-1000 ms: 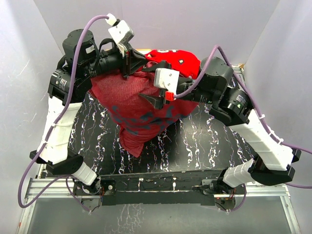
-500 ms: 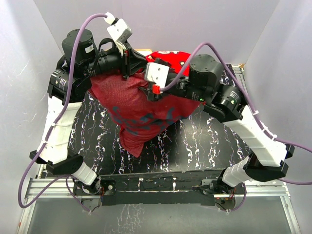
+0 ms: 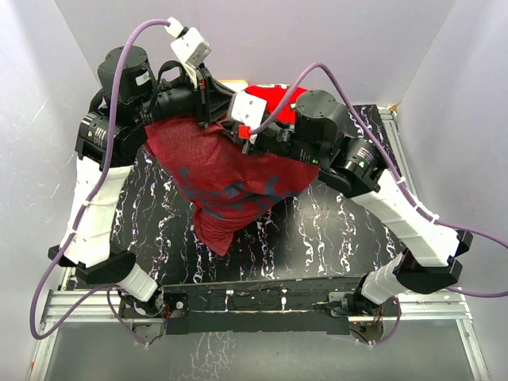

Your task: Remove the pillowcase from the pillow

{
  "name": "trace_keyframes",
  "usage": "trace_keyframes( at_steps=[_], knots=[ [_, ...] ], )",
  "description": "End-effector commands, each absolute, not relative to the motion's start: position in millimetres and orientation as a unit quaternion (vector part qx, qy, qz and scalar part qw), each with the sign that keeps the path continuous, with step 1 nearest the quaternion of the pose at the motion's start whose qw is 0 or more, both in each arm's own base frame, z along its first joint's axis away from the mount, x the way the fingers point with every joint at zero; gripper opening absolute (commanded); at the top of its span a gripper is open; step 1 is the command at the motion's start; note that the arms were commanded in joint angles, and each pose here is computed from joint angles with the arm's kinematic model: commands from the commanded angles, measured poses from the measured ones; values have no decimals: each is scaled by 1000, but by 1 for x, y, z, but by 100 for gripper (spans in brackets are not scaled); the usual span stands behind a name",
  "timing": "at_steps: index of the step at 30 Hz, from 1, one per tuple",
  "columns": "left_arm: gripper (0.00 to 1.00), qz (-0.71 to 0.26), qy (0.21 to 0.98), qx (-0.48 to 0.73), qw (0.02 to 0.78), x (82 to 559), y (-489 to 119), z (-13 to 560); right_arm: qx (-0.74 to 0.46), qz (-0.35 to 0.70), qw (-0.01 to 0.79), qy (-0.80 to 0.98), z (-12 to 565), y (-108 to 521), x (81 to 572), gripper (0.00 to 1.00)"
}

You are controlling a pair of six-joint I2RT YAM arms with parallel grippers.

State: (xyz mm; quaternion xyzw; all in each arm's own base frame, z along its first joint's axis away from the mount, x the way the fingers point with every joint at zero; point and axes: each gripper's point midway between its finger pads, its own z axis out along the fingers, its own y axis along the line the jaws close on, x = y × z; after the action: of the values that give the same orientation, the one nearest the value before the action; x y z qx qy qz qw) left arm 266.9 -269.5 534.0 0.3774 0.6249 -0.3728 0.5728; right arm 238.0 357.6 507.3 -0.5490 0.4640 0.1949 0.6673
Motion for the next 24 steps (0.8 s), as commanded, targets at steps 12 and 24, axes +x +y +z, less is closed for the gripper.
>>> trace_keyframes(
  at_steps=[12, 24],
  knots=[
    [0, -129, 475, 453, 744, 299, -235, 595, -546, 391, 563, 482, 457, 386, 184, 8],
    [0, 11, 427, 455, 781, 330, -221, 623, -571, 430, 483, 506, 406, 398, 149, 8]
  ],
)
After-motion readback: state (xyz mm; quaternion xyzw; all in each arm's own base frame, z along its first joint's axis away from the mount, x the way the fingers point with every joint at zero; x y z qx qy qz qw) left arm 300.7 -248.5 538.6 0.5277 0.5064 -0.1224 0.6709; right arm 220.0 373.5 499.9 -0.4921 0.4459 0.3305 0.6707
